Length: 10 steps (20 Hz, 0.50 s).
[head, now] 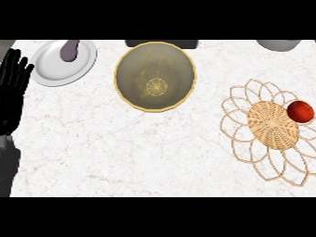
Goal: Pick the croissant from the placemat and place it in the bowl
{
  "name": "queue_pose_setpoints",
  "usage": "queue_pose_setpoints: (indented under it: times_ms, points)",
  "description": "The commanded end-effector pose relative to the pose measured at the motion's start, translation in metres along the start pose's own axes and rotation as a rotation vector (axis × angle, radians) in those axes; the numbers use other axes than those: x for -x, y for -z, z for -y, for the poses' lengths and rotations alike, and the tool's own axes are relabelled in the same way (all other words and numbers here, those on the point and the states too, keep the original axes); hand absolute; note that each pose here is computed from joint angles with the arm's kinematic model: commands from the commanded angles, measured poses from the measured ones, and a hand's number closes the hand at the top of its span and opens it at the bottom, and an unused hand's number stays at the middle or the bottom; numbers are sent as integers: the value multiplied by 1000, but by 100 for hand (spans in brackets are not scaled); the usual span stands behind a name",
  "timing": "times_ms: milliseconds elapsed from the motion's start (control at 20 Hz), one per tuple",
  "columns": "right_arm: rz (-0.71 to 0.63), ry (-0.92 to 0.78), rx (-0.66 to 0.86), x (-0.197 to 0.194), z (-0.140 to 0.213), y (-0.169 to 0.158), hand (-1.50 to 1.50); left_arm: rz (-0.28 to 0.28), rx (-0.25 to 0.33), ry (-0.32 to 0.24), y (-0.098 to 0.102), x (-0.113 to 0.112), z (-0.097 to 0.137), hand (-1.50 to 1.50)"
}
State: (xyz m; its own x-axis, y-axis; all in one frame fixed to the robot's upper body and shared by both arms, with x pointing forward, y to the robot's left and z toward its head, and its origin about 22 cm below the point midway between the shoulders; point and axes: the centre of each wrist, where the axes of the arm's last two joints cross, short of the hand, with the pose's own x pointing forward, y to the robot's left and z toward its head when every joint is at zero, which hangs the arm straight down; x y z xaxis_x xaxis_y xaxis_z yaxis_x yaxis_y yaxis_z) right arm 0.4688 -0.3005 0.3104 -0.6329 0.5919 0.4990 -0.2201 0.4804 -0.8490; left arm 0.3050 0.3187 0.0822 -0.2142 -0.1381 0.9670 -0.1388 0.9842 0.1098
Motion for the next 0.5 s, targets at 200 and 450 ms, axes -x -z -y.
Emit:
queue_pose_setpoints:
  times_ms: [200,450]
  points:
    - [91,64,-226,-45,-42,68,150,-8,-21,5,1,-9,-9,0]
    - [99,76,-310,-63,-90,100,150,3,-8,1,-12,6,-10,0]
